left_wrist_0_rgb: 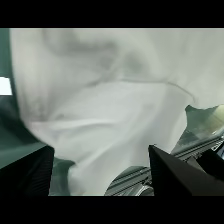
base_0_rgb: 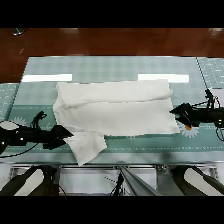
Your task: Fold the shirts.
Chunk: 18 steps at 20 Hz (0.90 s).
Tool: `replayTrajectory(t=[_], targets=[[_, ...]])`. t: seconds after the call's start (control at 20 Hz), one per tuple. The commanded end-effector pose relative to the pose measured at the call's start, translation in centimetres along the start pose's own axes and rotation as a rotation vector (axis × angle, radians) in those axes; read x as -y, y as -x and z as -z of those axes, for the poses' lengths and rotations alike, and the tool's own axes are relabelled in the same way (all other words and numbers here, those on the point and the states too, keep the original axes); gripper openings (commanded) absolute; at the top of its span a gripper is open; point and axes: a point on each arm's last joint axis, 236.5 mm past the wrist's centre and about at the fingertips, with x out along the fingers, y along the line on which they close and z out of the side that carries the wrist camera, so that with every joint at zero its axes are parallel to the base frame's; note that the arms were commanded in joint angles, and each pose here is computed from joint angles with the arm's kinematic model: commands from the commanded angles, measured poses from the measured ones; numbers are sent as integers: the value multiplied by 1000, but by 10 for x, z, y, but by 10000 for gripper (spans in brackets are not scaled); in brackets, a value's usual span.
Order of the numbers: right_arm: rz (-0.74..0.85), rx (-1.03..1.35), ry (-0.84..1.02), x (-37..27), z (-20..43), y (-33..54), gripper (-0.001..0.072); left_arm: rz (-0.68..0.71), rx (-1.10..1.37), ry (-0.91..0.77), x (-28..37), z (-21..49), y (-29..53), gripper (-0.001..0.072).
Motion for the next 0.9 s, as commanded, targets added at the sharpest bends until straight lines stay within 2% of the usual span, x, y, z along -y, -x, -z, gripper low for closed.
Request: replayTrajectory(t=[0.0, 0.1, 0.15, 0.2, 0.25, 0.35, 0.45, 0.85], targets=[[-26, 27, -35, -4, -7, 3, 621, 30, 58, -11, 15, -7, -19, 705], [-3, 76, -94, 14, -21, 19, 621, 9, 49, -59, 18, -2, -29, 700], [14, 88, -131, 27, -23, 28, 621, 7, 45, -72, 19, -2, -29, 655], [48, 81, -170, 46, -19, 35, 621, 9, 42, -98, 20, -1, -29, 282], [104, 47, -211, 67, -7, 41, 621, 13, 44, -115, 21, -2, -27, 41], [187, -57, -260, 92, 27, 40, 621, 20, 54, -120, 22, -6, -24, 23], [166, -112, -280, 89, 46, 30, 621, 28, 62, -119, 25, -8, -23, 23], [85, -145, -148, 49, 35, -20, 621, 39, 63, -113, 27, -8, -23, 23]])
